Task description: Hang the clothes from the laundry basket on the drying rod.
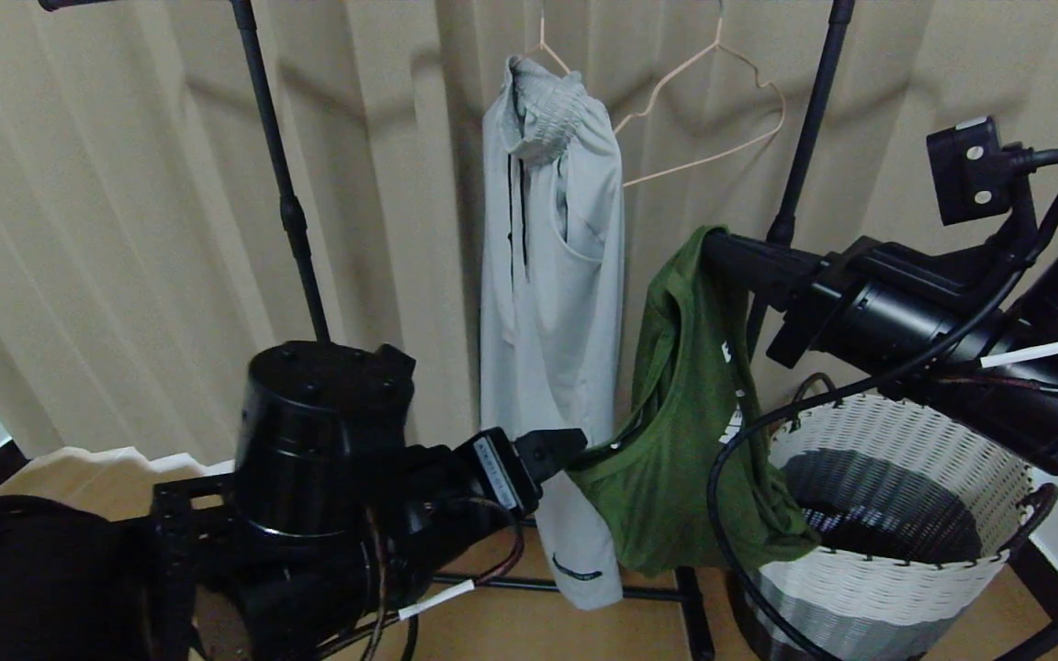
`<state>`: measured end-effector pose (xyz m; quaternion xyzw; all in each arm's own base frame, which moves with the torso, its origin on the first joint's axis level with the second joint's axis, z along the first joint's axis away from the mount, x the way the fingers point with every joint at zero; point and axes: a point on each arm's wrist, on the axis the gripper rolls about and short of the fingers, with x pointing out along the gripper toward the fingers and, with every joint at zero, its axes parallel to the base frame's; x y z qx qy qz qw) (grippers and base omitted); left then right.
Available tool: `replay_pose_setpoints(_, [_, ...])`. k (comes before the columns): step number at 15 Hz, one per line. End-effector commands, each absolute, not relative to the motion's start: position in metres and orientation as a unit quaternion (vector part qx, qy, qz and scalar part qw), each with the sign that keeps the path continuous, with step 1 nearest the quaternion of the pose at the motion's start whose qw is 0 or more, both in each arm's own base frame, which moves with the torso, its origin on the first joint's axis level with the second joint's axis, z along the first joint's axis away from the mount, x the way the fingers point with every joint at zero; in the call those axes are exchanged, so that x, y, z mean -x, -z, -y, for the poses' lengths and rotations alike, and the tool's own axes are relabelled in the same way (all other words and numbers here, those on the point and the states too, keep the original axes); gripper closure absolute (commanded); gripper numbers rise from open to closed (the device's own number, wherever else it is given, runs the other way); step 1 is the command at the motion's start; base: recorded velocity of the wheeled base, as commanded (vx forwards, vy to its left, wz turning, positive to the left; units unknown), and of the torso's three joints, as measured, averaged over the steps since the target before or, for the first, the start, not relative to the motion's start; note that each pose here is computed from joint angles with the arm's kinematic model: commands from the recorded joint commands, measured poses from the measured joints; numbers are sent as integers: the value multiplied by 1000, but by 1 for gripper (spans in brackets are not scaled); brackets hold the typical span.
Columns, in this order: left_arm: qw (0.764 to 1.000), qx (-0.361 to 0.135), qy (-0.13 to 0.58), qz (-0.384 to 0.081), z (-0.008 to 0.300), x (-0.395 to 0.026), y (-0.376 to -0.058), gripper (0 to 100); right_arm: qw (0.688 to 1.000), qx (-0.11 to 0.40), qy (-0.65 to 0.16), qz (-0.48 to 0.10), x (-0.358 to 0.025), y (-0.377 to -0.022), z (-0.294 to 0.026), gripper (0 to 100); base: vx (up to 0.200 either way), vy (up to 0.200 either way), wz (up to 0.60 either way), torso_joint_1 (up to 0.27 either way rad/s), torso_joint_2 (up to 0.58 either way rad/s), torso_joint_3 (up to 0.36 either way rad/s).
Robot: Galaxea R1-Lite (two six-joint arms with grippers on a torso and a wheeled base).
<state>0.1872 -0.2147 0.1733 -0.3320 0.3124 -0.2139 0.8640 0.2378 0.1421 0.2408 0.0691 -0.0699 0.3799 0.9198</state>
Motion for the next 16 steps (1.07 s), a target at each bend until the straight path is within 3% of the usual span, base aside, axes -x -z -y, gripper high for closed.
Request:
replay_pose_setpoints(1, [862, 329, 195, -334, 231, -203, -156, 0, 917, -70, -385, 80, -238, -243, -144, 100, 0, 0, 0, 0, 0, 0])
replay_pose_setpoints(7, [870, 327, 155, -335, 227, -229, -142, 0, 903, -94, -406, 103, -232, -251, -144, 100, 0, 0, 0, 0, 0, 0])
replay_pose_setpoints(16, [869, 315, 168, -343, 242, -229, -136, 0, 897, -98, -416, 107, -231, -252, -145, 100, 0, 0, 0, 0, 0, 0])
